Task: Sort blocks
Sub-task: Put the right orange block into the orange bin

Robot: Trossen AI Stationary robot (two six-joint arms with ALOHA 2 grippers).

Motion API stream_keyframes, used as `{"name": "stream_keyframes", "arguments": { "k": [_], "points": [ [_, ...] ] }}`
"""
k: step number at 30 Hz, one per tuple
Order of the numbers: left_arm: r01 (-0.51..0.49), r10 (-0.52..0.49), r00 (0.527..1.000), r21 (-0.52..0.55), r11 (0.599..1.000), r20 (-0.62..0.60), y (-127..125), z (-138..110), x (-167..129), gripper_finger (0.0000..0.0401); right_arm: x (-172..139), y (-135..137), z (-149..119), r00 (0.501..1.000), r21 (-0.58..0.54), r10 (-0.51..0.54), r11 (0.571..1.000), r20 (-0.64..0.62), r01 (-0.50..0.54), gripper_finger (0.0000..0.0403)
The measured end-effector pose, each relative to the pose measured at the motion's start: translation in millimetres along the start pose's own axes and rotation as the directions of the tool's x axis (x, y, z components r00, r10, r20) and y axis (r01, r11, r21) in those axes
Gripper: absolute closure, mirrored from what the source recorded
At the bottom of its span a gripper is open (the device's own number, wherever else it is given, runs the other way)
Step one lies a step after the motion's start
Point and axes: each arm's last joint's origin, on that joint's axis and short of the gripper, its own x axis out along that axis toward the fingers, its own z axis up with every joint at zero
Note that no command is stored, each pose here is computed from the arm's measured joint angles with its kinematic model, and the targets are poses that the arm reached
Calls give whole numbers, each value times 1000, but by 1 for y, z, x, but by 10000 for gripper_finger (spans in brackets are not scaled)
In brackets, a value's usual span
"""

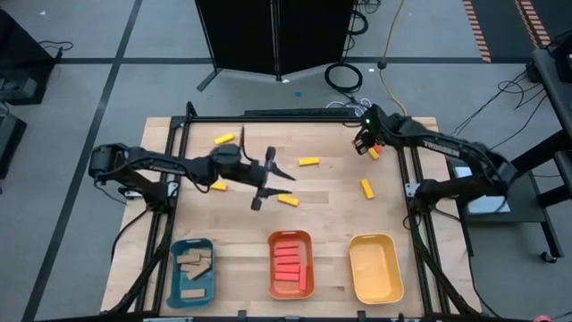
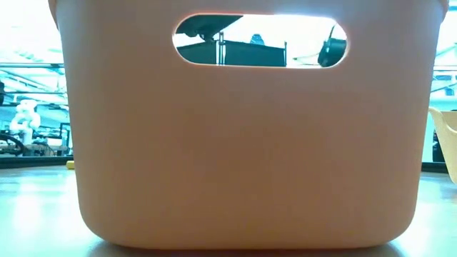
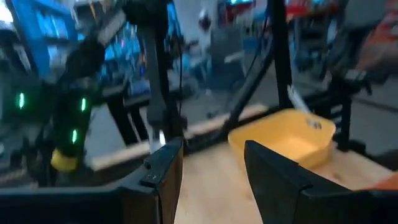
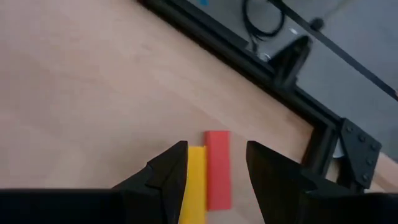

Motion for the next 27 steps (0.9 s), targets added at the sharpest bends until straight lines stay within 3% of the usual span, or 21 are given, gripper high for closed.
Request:
{"name": "stream_keyframes", "arguments": {
  "k": [4,11,16,27],
  "points": [
    [36,-37,995,10,999,98,7,5,-5,232,27,-5,3,997,-13,-44,999,-62,44,243],
    [67,-67,993,8,998,93,4,3,-4,232,62,-21,0,983,-35,-78,997,-167,73,243],
    [65,-66,994,6,998,91,5,3,-4,232,64,-23,11,989,-27,7,1000,-151,-11,243],
    [70,-69,995,-4,998,73,5,1,-4,232,71,-25,8,975,4,76,997,-211,-77,243]
  ]
}}
